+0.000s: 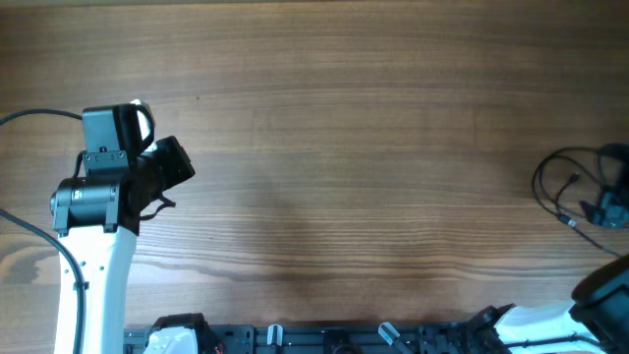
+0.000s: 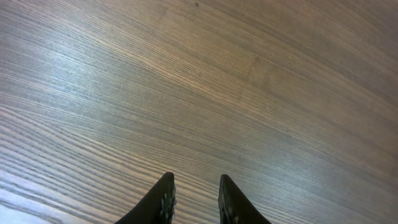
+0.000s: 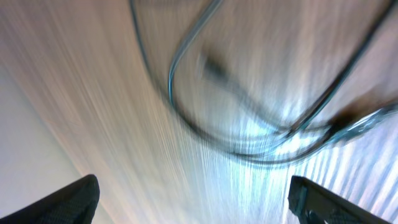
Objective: Untangle cables
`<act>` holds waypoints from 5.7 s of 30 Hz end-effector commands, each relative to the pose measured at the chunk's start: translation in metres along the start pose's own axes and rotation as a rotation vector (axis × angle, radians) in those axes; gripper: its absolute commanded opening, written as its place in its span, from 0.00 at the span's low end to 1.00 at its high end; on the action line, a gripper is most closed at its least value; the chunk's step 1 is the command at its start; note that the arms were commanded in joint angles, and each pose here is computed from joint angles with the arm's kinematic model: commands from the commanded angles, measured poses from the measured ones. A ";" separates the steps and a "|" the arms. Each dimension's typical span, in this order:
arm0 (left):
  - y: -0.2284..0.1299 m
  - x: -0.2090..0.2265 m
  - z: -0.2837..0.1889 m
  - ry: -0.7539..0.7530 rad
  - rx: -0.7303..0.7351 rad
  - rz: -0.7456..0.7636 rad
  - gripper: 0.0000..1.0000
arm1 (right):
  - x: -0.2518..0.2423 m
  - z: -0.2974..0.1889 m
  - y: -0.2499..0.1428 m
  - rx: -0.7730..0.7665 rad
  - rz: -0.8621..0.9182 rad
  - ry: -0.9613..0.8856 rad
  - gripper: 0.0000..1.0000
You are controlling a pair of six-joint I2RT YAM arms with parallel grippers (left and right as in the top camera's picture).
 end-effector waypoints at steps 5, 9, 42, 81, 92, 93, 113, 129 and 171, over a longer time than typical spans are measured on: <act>-0.001 -0.001 -0.001 -0.003 0.016 0.018 0.25 | 0.043 0.055 -0.089 0.013 -0.630 -0.319 0.95; -0.002 -0.001 -0.001 0.000 0.020 0.018 0.25 | 0.051 0.064 -0.105 -0.133 -0.769 -0.470 0.04; -0.001 -0.001 -0.001 -0.002 0.018 0.018 0.23 | -0.066 0.115 -0.016 -0.199 -0.487 -0.732 0.04; -0.044 0.017 -0.128 -0.225 -0.363 0.072 0.20 | 0.038 -0.236 -0.275 -0.378 -1.517 0.987 0.76; -0.082 0.039 -0.145 -0.212 -0.342 0.070 0.18 | -0.012 -0.311 -0.341 -0.605 -1.657 1.301 0.73; -0.082 0.039 -0.145 -0.212 -0.341 0.070 0.18 | -0.016 -0.312 -0.343 -0.604 -1.640 1.302 0.73; -0.079 0.037 -0.146 -0.211 -0.364 0.124 0.21 | -0.153 -0.328 -0.368 -0.401 -1.917 0.946 1.00; -0.079 0.037 -0.146 -0.208 -0.368 0.150 0.23 | -0.053 -0.261 -0.320 -0.656 -1.999 0.966 1.00; -0.076 0.035 -0.148 -0.215 -0.391 0.170 0.23 | -0.034 -0.062 -0.247 -1.017 -1.549 0.878 1.00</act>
Point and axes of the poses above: each gripper's point midway between its finger pads, its own z axis out along the fingers, its own x axis along the line the jaws close on, y = z × x, the point moved 8 cm from there along -z, back along the fingers, and after that the axes turned 10 degrees about -z, right-handed, at the moved point
